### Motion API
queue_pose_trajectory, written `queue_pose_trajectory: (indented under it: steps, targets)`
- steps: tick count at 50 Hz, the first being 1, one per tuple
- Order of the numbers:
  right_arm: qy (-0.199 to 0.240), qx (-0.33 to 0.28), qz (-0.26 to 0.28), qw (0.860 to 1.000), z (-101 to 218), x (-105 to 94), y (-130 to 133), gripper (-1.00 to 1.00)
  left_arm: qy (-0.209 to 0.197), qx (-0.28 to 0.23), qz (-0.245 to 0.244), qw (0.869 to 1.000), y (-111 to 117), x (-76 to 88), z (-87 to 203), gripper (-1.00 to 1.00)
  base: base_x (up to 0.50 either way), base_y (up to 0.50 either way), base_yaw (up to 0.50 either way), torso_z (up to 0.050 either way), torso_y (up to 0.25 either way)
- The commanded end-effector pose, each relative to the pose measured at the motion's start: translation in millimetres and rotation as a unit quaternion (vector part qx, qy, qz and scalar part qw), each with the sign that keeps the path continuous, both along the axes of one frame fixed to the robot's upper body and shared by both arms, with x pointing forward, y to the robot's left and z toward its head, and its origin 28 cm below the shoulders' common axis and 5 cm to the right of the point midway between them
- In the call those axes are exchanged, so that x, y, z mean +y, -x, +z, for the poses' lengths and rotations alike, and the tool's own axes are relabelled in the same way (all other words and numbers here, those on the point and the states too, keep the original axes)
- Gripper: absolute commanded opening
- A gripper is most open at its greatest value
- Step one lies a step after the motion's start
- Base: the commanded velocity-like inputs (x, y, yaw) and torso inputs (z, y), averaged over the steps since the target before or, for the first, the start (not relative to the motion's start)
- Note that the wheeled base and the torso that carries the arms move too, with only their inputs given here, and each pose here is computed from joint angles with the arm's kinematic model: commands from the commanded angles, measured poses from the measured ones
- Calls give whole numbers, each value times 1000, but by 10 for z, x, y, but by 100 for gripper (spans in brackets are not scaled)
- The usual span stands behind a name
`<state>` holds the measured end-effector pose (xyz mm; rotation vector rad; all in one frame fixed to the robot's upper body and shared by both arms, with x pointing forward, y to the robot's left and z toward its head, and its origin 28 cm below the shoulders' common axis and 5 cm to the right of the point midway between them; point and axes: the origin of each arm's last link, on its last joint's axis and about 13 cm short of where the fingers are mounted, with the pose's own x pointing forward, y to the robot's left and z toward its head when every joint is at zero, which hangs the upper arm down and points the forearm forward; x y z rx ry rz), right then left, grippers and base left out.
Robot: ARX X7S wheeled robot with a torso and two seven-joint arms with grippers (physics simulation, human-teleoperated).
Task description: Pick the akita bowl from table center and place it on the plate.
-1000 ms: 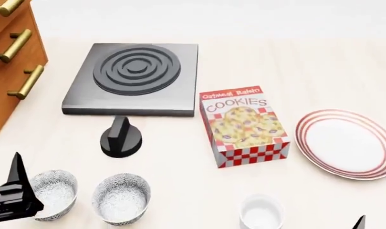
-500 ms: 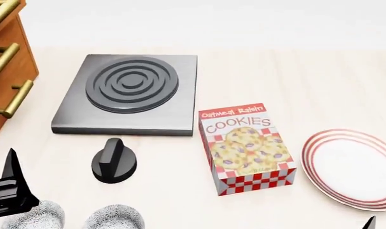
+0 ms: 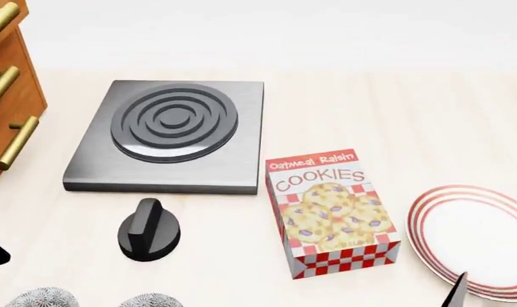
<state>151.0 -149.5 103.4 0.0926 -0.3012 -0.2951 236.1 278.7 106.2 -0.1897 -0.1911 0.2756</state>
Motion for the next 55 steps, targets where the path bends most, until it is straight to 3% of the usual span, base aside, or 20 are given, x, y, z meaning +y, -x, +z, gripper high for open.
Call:
queue_pose_trajectory:
  steps: [1, 8, 11, 13, 16, 19, 20, 28, 37, 40, 44, 55]
  targets:
    - [-12, 46, 145, 988, 315, 182, -185, 100, 30, -3, 91, 995, 27, 292, 73, 100, 0, 0, 0, 0, 0]
    - [-13, 110, 254, 961, 472, 344, -376, 100, 50, -15, 105, 993, 118, 318, 130, 100, 0, 0, 0, 0, 0]
    - [15, 126, 279, 952, 513, 397, -420, 100, 50, -16, 102, 993, 131, 288, 127, 100, 0, 0, 0, 0, 0]
    - [23, 159, 314, 936, 525, 463, -447, 100, 49, -17, 100, 994, 136, 269, 125, 100, 0, 0, 0, 0, 0]
    - [7, 191, 354, 915, 558, 529, -484, 100, 52, -19, 99, 994, 153, 256, 133, 100, 0, 0, 0, 0, 0]
    - [4, 202, 368, 908, 595, 563, -510, 100, 51, -19, 99, 994, 150, 247, 127, 100, 0, 0, 0, 0, 0]
    - [-4, 216, 386, 897, 644, 611, -554, 100, 51, -19, 98, 994, 149, 245, 127, 100, 0, 0, 0, 0, 0]
    - [-46, 271, 431, 859, 701, 741, -661, 100, 58, -20, 102, 993, 139, 274, 119, 100, 0, 0, 0, 0, 0]
    - [-75, 304, 446, 839, 710, 784, -693, 100, 62, -20, 99, 993, 139, 269, 104, 100, 0, 0, 0, 0, 0]
    - [-67, 310, 445, 838, 706, 780, -707, 100, 62, -20, 98, 993, 141, 269, 100, 100, 0, 0, 0, 0, 0]
    - [-73, 331, 452, 825, 632, 787, -721, 100, 66, -20, 106, 992, 150, 304, 92, 100, 0, 0, 0, 0, 0]
    - [-61, 362, 463, 807, 538, 840, -750, 100, 70, -22, 109, 991, 164, 315, 99, 100, 0, 0, 0, 0, 0]
